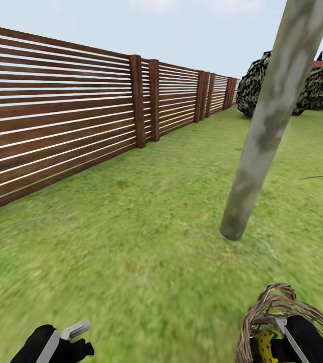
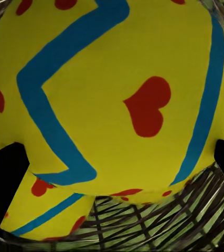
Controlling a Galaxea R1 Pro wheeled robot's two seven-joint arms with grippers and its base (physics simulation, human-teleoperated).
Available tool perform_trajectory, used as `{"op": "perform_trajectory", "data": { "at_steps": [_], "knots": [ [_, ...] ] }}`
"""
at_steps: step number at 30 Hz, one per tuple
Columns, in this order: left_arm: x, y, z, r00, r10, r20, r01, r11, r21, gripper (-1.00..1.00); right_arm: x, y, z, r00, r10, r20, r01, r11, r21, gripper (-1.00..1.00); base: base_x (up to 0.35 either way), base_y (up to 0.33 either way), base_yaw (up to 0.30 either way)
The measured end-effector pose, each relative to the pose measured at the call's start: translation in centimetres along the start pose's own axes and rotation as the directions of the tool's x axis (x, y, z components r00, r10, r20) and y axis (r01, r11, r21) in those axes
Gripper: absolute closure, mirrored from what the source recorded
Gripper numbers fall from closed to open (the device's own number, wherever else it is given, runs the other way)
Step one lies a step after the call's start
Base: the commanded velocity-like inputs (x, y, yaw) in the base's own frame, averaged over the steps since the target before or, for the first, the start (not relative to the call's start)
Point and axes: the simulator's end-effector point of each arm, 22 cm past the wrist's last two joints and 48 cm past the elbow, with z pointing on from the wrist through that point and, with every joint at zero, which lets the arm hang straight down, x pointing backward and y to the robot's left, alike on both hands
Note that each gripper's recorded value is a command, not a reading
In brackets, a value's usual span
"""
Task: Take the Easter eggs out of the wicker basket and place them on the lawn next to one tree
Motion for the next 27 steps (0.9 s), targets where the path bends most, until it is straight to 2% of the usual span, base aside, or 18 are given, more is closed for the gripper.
{"op": "perform_trajectory", "data": {
  "at_steps": [2,12,18,27],
  "knots": [
    [0.3,-0.1,0.0,1.000,-0.002,-0.006,0.002,1.000,0.001,-1.00,-0.2,0.0,-0.3,1.000,0.003,0.009,-0.003,1.000,-0.002,1.00,-0.131,-0.057,0.000],
    [-0.7,-0.6,-1.4,0.999,0.005,0.032,-0.005,1.000,0.015,-1.00,-1.2,-0.5,-1.8,0.999,0.008,0.047,-0.008,1.000,0.003,1.00,-0.004,-0.002,0.000],
    [-1.3,-1.0,-2.2,0.999,0.007,0.054,-0.008,1.000,0.024,-1.00,-1.8,-0.8,-2.7,0.998,0.012,0.068,-0.013,1.000,0.006,1.00,-0.207,-0.023,0.000],
    [-1.9,-2.3,-3.4,0.996,0.014,0.085,-0.018,0.999,0.047,-1.00,-2.6,-0.9,-4.0,0.994,0.019,0.103,-0.020,1.000,0.002,1.00,-0.011,-0.006,0.000]
  ]
}}
